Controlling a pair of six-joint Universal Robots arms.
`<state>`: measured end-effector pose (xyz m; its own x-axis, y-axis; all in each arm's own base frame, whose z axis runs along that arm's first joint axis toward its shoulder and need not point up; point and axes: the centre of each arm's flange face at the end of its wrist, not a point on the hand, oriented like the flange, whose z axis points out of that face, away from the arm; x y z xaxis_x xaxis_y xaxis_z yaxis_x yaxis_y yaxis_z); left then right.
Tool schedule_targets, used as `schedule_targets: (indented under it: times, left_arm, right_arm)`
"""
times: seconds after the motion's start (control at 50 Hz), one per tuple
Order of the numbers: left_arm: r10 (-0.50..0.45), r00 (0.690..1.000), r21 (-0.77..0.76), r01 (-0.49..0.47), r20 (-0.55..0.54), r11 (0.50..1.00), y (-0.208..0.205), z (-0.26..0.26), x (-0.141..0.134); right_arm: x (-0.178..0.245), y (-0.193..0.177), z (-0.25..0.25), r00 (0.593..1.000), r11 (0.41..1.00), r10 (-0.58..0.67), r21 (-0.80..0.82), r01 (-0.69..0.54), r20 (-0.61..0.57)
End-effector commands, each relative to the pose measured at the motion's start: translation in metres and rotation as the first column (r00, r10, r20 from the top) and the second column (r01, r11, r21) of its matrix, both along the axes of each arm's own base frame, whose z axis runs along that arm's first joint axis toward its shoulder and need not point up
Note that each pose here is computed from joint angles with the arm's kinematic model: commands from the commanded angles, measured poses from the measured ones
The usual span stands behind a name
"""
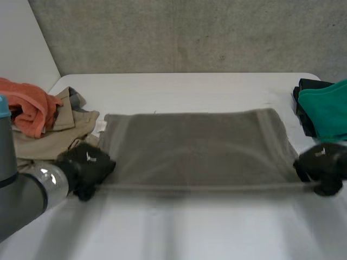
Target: Fold the laundry.
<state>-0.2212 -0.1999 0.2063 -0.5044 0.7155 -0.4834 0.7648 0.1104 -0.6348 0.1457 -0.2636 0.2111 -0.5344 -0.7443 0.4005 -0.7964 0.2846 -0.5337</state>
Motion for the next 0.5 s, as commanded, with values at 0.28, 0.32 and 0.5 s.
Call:
schedule_targets:
  times: [0.28, 0.32, 0.5]
  left_arm:
    - [-0.098, 0.966, -0.791, -0.137, -0.241, 0.597, -0.161, 0.124, -0.066]
    - [-0.149, 0.928, -0.875, -0.256, -0.342, 0.412, -0.172, 0.175, -0.064]
    - [-0.267, 0.843, -0.856, -0.354, -0.466, 0.377, -0.164, 0.221, -0.061]
  right_arm:
    - [0.064, -0.117, 0.108, 0.965, 0.717, 0.037, -0.679, 0.156, 0.261]
    - [0.067, -0.128, 0.149, 0.931, 0.552, 0.086, -0.795, 0.252, 0.355]
    - [0.072, -0.121, 0.213, 0.852, 0.284, 0.265, -0.881, 0.378, 0.452]
